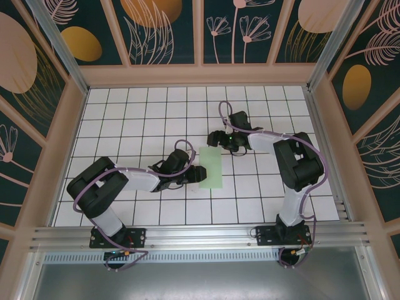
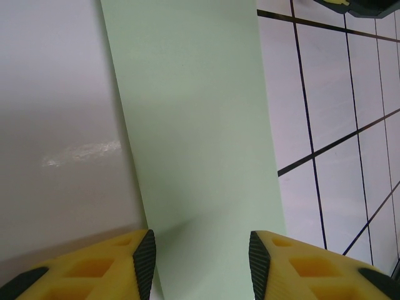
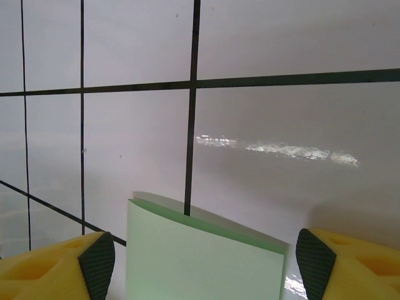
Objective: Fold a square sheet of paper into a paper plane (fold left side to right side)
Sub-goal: Fold the triangle a second time at the center of the table.
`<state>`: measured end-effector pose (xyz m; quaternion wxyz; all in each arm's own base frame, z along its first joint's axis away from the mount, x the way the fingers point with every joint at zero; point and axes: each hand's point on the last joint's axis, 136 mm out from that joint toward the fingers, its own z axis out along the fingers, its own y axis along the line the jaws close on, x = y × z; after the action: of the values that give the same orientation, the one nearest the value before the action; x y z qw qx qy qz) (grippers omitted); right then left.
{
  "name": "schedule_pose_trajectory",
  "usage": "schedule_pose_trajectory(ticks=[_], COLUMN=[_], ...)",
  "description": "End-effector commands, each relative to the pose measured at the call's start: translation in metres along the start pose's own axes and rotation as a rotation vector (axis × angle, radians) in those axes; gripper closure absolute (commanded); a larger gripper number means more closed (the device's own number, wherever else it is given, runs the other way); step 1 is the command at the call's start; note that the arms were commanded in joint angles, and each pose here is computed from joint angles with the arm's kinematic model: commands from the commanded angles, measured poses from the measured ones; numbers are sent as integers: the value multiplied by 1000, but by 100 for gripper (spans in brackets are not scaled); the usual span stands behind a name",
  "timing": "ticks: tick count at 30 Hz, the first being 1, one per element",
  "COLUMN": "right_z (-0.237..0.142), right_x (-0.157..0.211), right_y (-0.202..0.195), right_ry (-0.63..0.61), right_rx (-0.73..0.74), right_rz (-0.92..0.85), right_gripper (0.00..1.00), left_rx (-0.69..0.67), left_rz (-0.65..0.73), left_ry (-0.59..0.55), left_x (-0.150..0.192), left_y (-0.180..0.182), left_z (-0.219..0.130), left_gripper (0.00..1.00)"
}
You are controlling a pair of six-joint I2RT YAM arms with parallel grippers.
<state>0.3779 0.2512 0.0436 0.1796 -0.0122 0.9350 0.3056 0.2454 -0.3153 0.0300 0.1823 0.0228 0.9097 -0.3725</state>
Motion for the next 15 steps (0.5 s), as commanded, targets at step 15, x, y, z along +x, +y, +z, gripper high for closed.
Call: schedule_pose_trajectory(ticks=[15], right_z=[-6], right_x=[-7], right_y=[4], right_ry=[-18], right_rx=[27], right_rz=[-36], right_gripper=[20], left_rx=[42], left_rz=[31], left_ry=[-36], left_x=[-10], left_y=[-20], left_z=[-14], left_gripper=[54])
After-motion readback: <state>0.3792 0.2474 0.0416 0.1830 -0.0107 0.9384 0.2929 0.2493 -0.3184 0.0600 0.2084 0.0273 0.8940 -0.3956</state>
